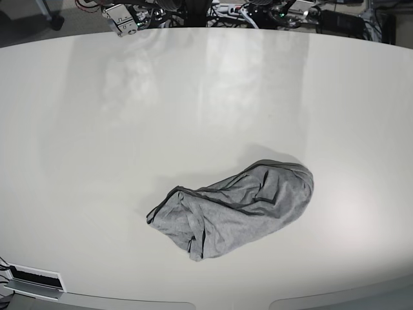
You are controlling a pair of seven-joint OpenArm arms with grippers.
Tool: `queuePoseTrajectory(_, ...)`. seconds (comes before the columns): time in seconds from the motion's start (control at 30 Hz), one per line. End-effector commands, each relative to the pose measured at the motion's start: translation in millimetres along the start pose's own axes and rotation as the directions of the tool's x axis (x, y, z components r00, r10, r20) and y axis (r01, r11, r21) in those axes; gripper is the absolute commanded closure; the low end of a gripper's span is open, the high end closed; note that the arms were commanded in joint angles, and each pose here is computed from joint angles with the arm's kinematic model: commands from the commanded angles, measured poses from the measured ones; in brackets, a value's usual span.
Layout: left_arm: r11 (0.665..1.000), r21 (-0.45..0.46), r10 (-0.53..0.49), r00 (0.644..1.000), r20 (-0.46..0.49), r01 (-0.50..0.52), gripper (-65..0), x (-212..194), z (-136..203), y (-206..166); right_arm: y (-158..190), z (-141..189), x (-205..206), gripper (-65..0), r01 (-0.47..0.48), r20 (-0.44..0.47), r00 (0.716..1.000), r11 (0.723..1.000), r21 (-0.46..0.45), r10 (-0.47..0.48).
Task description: Layout the t-shirt on the table in an organized manner, then fold the t-shirt properly
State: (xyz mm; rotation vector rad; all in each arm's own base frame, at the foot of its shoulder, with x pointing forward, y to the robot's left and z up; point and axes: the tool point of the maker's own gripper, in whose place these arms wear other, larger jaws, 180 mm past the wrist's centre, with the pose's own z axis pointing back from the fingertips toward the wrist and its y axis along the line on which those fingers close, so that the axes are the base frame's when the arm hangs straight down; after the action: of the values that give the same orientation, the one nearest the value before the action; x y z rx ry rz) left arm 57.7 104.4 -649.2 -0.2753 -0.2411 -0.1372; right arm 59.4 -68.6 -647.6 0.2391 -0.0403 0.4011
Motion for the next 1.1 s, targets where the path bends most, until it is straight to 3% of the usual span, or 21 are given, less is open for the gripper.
queuePoseTrajectory(0.0, 1.000, -0.002, -0.002, 1.000, 0.030, 0.002, 0.0, 6, 0, 0, -6, 4, 28, -1.9, -0.016, 0.057, 0.998, 1.000, 0.000, 0.016)
queuePoseTrajectory(0.2, 1.000, 0.000, 0.015, 0.999, 0.034, -0.015, 0.0, 7, 0, 0, -6, 4, 28, -0.4, -0.017, 0.056, 0.998, 1.000, -0.001, 0.017)
queuePoseTrajectory(0.37, 1.000, -0.001, 0.005, 1.000, -0.031, -0.005, 0.0, 1, 0, 0, -6, 4, 26, 0.0, -0.017, 0.049, 0.999, 1.000, 0.000, 0.017)
queuePoseTrajectory(0.47, 1.000, -0.013, -0.007, 0.995, -0.104, 0.006, 0.0, -7, 1, -2, -6, 4, 16, 0.0, -0.017, -0.011, 1.000, 1.000, 0.000, 0.017)
queuePoseTrajectory(0.63, 0.999, -0.038, -0.037, 0.980, -0.197, 0.030, 0.0, -32, 12, -6, -6, 7, -19, 0.0, -0.015, -0.192, 0.981, 1.000, 0.001, 0.015)
queuePoseTrajectory(0.73, 0.998, -0.054, 0.007, 0.985, -0.170, -0.016, 0.0, -45, 24, -10, 0, 8, -40, 0.0, -0.018, -0.225, 0.974, 1.000, 0.023, 0.023)
queuePoseTrajectory(0.9, 0.994, -0.086, 0.060, 0.991, -0.122, -0.071, 0.0, -66, 50, -17, 30, 16, -70, 0.0, -0.055, -0.198, 0.977, 0.990, 0.129, 0.080)
queuePoseTrajectory(1.07, 0.988, -0.107, 0.095, 0.985, -0.144, -0.111, 0.0, -79, 79, -23, 50, 40, -99, 0.0, 0.028, -0.217, 0.976, 0.985, 0.172, 0.011)
